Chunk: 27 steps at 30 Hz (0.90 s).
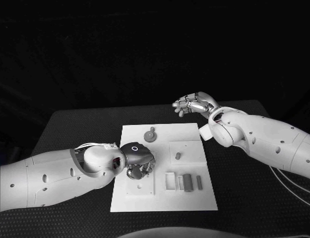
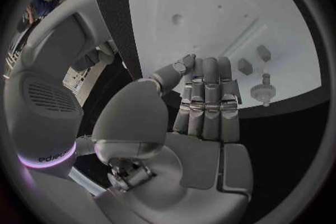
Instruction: Assemble the parts on the task board
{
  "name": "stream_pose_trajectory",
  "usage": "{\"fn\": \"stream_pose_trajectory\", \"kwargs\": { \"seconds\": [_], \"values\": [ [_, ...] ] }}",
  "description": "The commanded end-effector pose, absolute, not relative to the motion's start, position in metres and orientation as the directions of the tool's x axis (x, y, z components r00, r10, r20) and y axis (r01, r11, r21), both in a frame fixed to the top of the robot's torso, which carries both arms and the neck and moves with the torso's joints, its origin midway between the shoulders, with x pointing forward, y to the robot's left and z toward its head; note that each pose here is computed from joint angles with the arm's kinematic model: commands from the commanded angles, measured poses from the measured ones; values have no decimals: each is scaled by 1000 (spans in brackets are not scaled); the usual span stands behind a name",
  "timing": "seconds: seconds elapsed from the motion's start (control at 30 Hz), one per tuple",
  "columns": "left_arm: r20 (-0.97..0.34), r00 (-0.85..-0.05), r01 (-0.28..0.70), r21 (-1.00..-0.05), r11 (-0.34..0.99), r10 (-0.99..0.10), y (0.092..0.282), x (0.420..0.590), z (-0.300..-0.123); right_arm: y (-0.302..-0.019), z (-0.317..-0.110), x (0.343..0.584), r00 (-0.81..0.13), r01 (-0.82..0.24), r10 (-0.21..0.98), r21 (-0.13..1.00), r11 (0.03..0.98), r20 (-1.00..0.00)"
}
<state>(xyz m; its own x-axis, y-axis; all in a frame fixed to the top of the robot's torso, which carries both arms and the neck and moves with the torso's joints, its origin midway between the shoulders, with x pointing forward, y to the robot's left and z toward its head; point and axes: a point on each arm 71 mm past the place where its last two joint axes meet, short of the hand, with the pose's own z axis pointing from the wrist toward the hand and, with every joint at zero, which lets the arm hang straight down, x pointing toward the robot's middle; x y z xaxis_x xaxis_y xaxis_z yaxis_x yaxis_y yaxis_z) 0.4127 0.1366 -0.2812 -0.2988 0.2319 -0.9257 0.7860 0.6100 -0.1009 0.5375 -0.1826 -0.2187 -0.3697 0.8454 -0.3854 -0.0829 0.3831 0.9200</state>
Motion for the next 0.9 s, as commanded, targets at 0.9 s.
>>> {"fn": "stream_pose_trajectory", "kwargs": {
  "seconds": [0.9],
  "values": [
    [-911, -326, 777, -106, 620, 253, 137, 414, -289, -179, -217, 536, -389, -98, 838, 921, 377, -384]
  ]
}}
